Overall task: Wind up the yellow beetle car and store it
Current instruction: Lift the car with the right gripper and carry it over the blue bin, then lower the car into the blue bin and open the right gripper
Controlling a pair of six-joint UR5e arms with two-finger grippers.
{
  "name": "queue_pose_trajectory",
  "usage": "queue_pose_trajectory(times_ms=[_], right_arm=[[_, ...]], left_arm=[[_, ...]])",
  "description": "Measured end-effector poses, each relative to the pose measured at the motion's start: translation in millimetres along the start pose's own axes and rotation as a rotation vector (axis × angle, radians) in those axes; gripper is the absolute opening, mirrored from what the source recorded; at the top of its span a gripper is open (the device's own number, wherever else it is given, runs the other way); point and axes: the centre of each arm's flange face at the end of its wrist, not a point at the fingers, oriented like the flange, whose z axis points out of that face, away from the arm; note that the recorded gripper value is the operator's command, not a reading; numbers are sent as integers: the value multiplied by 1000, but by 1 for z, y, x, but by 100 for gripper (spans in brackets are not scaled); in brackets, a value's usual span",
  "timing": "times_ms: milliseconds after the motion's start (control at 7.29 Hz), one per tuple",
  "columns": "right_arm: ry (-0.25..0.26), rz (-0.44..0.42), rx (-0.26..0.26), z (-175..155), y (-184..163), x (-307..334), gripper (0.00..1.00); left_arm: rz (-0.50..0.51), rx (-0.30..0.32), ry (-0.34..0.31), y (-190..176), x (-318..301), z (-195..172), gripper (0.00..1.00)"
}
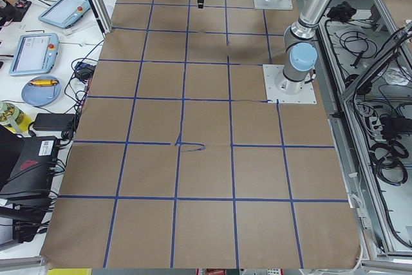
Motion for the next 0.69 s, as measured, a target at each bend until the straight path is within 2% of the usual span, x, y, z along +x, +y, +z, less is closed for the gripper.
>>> queue_pose_trajectory(times_ms=[137,274,411,549,686], right_arm=[[-20,-10,28,7,35,1,0],[-57,-22,85,21,64,-2,0],[-100,-38,135,42,79,-11,0],[-120,-51,155,61,84,-17,0],[-118,-65,157,78,88,-17,0]], left_arm=[[-1,-2,0,1,0,1,100],[-2,0,1,1,-1,2,100],[-2,1,3,2,-1,2,100],[-4,4,5,1,-2,2,100],[-6,6,5,1,-2,1,100]])
